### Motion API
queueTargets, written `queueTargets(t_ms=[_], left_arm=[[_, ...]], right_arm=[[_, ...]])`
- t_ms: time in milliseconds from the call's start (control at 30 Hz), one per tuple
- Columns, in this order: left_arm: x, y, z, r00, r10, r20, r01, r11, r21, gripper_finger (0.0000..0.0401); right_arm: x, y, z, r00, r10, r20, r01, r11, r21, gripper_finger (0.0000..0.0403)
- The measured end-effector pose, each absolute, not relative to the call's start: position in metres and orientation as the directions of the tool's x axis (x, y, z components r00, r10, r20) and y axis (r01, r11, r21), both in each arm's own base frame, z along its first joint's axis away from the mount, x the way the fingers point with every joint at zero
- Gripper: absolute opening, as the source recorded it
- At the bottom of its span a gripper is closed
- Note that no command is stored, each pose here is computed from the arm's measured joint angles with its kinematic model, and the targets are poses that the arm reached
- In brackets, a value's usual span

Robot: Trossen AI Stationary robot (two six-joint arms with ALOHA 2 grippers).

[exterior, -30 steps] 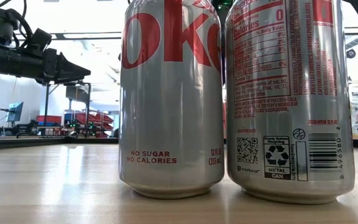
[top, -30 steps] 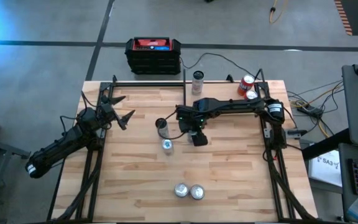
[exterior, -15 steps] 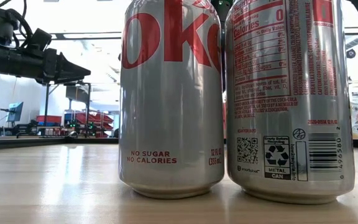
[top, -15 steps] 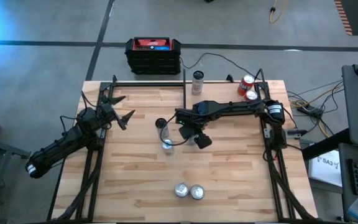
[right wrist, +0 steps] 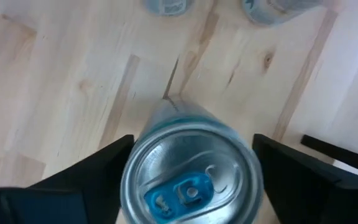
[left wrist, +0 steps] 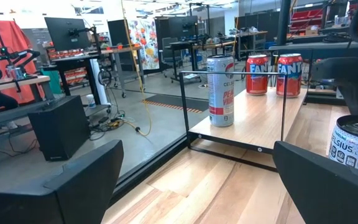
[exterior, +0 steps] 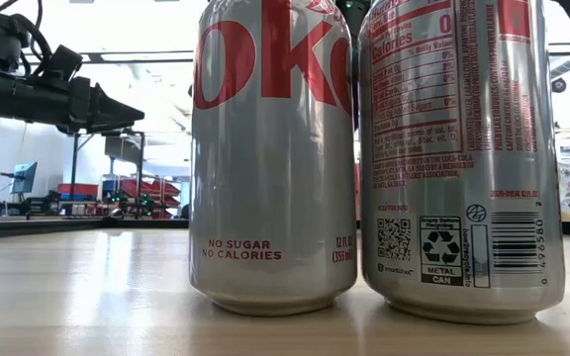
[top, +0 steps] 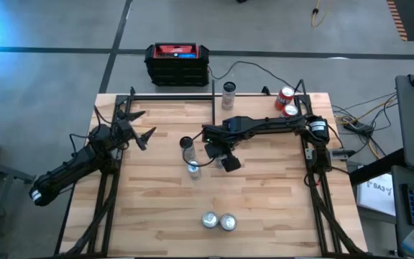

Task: Place canned beverage on shelf
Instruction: Put the right blue soda can on the shelf

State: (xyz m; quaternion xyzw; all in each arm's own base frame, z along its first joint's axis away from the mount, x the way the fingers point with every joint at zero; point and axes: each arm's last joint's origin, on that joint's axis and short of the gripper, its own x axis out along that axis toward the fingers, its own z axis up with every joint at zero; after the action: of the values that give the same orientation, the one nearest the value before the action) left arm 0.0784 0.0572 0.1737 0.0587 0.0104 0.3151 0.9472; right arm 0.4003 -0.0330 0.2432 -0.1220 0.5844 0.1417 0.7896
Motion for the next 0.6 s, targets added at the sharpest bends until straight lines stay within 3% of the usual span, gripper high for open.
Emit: queueTargets(t_ms=[267, 433, 600], left_arm=[[0.078, 0.057, 0.174, 0.801, 0.598, 0.017, -0.596, 0.794, 0.118, 0.0398], [0.078, 0.057, 0.174, 0.801, 0.598, 0.018, -0.596, 0.794, 0.118, 0.0398], [0.078, 0.057, 0.174, 0.801, 0.598, 0.017, -0.596, 0.795, 0.118, 0.0398]], right_arm=[[0.4, -0.033, 0.244, 0.28, 0.078, -0.957, -0.263, 0.965, 0.002, 0.039], [0.402, -0.034, 0.248, 0.293, 0.028, -0.956, 0.003, 1.0, 0.03, 0.0399], [0.405, -0.036, 0.261, 0.314, -0.062, -0.947, 0.285, 0.958, 0.032, 0.04]])
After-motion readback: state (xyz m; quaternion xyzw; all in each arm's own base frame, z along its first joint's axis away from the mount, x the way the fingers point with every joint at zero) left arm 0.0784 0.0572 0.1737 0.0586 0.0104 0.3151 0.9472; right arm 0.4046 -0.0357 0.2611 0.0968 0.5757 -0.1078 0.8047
